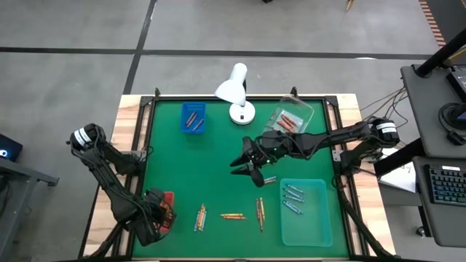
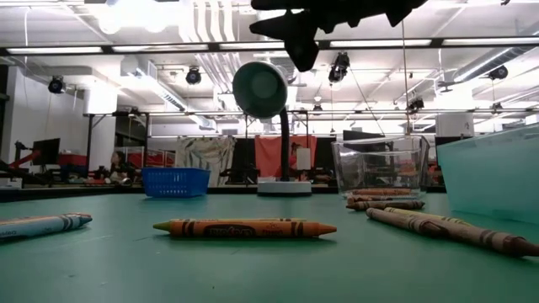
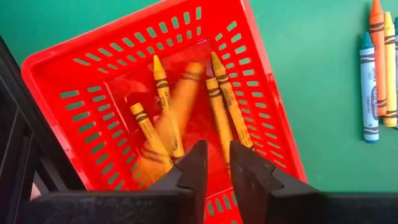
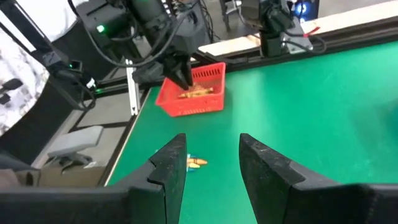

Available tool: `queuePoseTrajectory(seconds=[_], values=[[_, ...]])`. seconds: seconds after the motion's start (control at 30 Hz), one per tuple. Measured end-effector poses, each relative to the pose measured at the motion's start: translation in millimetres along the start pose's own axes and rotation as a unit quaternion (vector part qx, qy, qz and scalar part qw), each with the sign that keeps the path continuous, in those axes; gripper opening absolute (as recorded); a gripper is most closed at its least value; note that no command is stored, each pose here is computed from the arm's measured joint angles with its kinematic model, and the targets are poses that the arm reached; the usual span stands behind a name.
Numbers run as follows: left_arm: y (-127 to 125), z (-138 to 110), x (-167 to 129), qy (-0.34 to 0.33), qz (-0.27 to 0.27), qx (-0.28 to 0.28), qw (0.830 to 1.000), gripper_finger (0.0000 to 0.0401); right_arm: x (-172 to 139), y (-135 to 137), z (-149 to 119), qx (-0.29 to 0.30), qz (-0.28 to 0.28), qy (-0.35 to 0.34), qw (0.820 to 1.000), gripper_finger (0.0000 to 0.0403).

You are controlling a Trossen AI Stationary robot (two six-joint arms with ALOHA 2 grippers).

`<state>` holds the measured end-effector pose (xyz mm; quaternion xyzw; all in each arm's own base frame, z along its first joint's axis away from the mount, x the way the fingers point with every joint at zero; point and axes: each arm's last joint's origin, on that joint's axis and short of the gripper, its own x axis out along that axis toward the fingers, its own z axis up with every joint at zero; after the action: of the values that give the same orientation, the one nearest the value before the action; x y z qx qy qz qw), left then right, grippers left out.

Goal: Sort crayons
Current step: Put the orange crayon into the transparent bin

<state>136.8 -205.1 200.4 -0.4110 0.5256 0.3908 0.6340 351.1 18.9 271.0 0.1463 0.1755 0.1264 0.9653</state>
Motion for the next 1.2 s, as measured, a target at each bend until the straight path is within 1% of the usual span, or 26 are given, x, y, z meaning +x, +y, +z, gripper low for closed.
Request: queuePoseTrajectory(seconds=[0.13, 0.23, 0.37, 0.47, 0.6, 0.7, 0.8, 0.9, 0.97, 1.07, 1.2], values=[[-0.2, 0.1, -0.8, -0.001, 0.000, 0.004, 1.000, 0.0061, -0.1, -0.8, -1.9, 0.003, -0.003, 0.010, 1.000, 0.0137], [-6.1, -0.7, -9.7, 0.001, -0.022, 0.026, 0.999, 0.0063, -0.2, -1.3, -3.3, 0.008, -0.009, 0.016, 1.000, 0.0137], [-19.6, 2.3, -33.3, -0.017, -0.062, 0.081, 0.995, 0.0063, -0.2, -0.8, -7.8, 0.027, -0.013, 0.038, 0.999, 0.0137], [-28.7, 8.9, -52.8, -0.066, -0.090, 0.128, 0.985, 0.0063, 0.0, 1.0, -14.0, 0.040, -0.017, 0.067, 0.997, 0.0137], [-42.1, 22.9, -71.5, -0.126, -0.119, 0.205, 0.963, 0.0060, 0.1, 4.9, -16.5, 0.062, -0.020, 0.092, 0.994, 0.0137], [-49.3, 34.5, -76.2, -0.160, -0.120, 0.264, 0.943, 0.0050, -0.6, 8.9, -15.6, 0.068, -0.026, 0.119, 0.990, 0.0137], [-54.7, 44.5, -76.1, -0.183, -0.108, 0.323, 0.922, 0.0039, -2.6, 13.5, -11.3, 0.067, -0.061, 0.141, 0.986, 0.0137], [-55.4, 53.5, -70.9, -0.204, -0.099, 0.370, 0.901, 0.0031, -6.6, 17.2, -9.1, 0.061, -0.106, 0.174, 0.977, 0.0137], [-54.2, 59.8, -65.2, -0.213, -0.102, 0.392, 0.889, 0.0022, -8.5, 18.3, -8.7, 0.060, -0.124, 0.194, 0.971, 0.0137], [-49.3, 71.1, -56.0, -0.225, -0.121, 0.411, 0.875, 0.0005, -11.1, 18.8, -9.1, 0.061, -0.135, 0.217, 0.965, 0.0137], [-36.5, 91.2, -45.4, -0.249, -0.151, 0.424, 0.857, 0.0003, -12.7, 18.7, -10.2, 0.071, -0.143, 0.231, 0.960, 0.0137]])
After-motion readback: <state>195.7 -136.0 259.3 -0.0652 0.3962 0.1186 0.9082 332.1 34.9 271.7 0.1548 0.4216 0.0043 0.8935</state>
